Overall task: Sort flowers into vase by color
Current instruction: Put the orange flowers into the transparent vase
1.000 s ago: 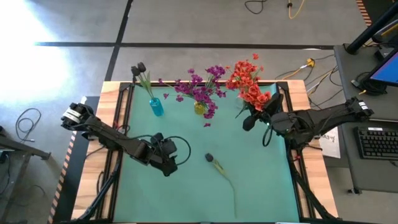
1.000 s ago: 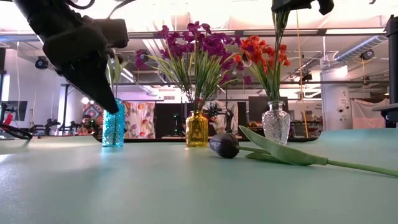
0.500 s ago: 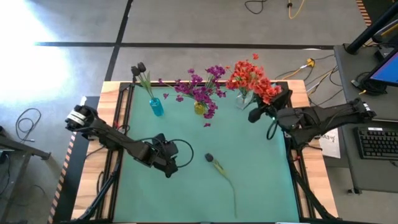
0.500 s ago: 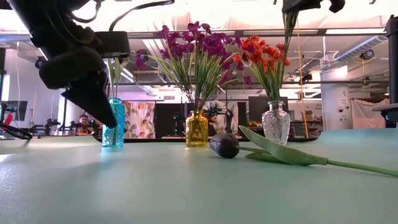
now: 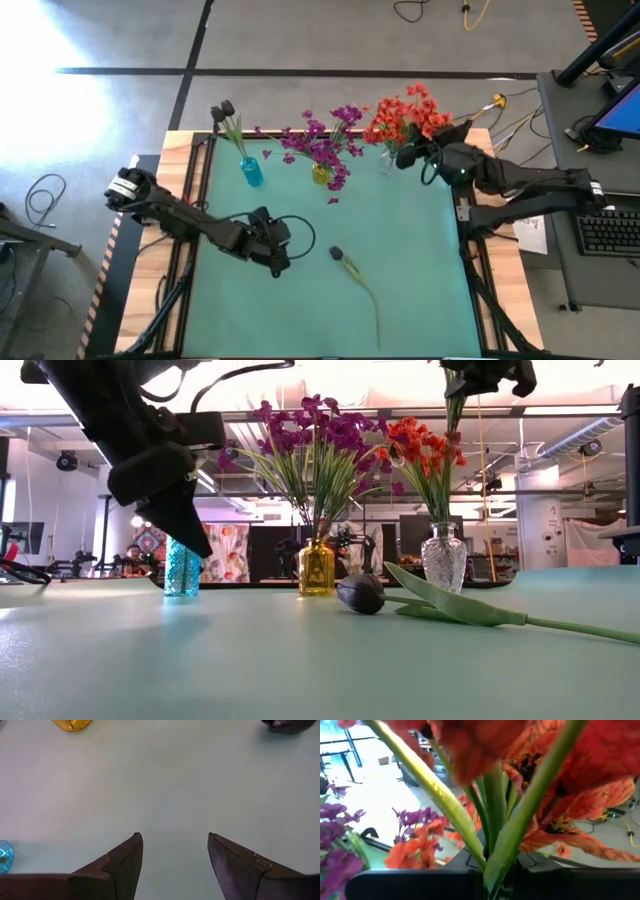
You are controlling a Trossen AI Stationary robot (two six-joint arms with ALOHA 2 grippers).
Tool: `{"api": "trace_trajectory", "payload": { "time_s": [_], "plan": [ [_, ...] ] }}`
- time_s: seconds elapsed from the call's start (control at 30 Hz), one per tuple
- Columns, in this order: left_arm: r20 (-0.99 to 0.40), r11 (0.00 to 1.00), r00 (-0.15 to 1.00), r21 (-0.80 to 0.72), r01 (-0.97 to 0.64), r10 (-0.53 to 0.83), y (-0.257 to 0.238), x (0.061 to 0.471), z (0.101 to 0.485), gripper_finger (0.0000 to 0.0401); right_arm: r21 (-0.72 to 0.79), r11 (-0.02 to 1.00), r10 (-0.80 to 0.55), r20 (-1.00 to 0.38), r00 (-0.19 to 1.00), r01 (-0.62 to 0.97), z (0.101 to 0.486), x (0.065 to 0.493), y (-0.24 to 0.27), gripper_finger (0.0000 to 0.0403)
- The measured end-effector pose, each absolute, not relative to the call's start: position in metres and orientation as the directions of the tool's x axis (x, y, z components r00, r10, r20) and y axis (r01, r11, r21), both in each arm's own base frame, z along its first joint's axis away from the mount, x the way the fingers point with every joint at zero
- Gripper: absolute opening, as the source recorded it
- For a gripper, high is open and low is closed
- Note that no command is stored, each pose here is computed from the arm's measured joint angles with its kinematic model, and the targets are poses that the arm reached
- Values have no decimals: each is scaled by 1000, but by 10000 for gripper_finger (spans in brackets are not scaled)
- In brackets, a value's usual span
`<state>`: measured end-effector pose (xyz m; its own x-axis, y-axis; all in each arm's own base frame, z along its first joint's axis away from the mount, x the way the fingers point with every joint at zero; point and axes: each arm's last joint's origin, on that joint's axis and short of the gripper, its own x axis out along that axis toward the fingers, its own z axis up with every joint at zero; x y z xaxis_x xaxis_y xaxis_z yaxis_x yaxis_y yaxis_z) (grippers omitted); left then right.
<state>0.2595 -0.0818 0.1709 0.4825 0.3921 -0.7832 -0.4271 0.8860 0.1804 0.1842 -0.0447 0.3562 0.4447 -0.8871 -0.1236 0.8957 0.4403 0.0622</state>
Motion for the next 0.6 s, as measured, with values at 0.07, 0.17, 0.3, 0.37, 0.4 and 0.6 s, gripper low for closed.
{"api": "trace_trajectory", "payload": {
  "time_s": [0.07,0.17,0.3,0.37,0.4,0.6],
  "plan": [
    [-783,883,480,181,-432,395,-80,260,171,208,57,438,-891,-106,441,897,359,184,-50,28],
    [-783,881,479,182,-436,398,-79,260,171,208,41,411,-905,-101,413,911,360,183,-57,28],
    [-783,884,479,187,-430,398,-79,260,171,208,18,384,-917,-109,383,923,357,185,-63,28],
    [-782,885,479,190,-425,398,-79,260,171,208,8,373,-921,-116,371,928,355,188,-66,28],
    [-782,885,479,191,-425,399,-79,260,171,208,7,368,-923,-121,366,930,354,189,-67,28],
    [-773,879,481,200,-433,413,-78,260,171,208,-20,349,-927,-152,342,937,343,201,-74,28]
  ]
}}
